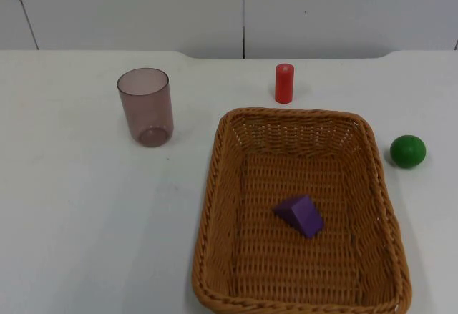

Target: Pick up the basket with the left hand and place the triangular block into the basket with the right hand.

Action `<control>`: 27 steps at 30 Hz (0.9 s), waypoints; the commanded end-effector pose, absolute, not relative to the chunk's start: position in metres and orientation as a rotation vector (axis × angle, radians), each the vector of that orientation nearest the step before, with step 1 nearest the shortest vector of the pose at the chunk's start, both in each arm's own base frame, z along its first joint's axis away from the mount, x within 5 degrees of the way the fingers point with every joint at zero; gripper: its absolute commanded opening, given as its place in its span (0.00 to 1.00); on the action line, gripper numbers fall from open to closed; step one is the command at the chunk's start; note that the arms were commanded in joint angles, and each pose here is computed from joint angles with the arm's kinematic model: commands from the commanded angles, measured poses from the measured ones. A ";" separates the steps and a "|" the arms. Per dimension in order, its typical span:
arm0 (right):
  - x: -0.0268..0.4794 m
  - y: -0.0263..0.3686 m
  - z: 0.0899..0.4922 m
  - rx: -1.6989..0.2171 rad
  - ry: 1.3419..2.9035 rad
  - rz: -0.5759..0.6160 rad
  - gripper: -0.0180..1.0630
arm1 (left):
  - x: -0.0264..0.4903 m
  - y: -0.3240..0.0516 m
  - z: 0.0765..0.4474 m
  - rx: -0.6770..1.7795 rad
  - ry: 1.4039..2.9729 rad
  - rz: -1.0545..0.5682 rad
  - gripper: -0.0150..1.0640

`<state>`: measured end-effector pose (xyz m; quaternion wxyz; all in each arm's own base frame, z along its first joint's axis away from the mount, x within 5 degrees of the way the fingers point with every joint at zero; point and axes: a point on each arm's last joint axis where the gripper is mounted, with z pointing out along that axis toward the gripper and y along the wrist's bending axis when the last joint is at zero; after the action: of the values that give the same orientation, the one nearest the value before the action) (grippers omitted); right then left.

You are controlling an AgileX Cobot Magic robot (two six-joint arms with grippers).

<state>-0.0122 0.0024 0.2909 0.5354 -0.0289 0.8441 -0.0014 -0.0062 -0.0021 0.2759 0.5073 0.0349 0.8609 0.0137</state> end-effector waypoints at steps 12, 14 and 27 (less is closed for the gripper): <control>-0.007 0.002 0.280 -0.064 2.047 -0.007 0.99 | -0.005 -0.001 0.274 0.059 2.064 0.036 0.99; -0.007 0.002 0.280 -0.064 2.047 -0.007 0.99 | -0.005 -0.001 0.274 0.059 2.064 0.036 0.99; -0.007 -0.002 0.280 0.014 2.048 -0.025 0.99 | -0.005 0.001 0.274 0.002 2.065 0.032 0.99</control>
<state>-0.0074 -0.0014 0.2802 0.5185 0.0031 0.8551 -0.0061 -0.0052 0.0006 0.2748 0.5079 0.0058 0.8613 0.0133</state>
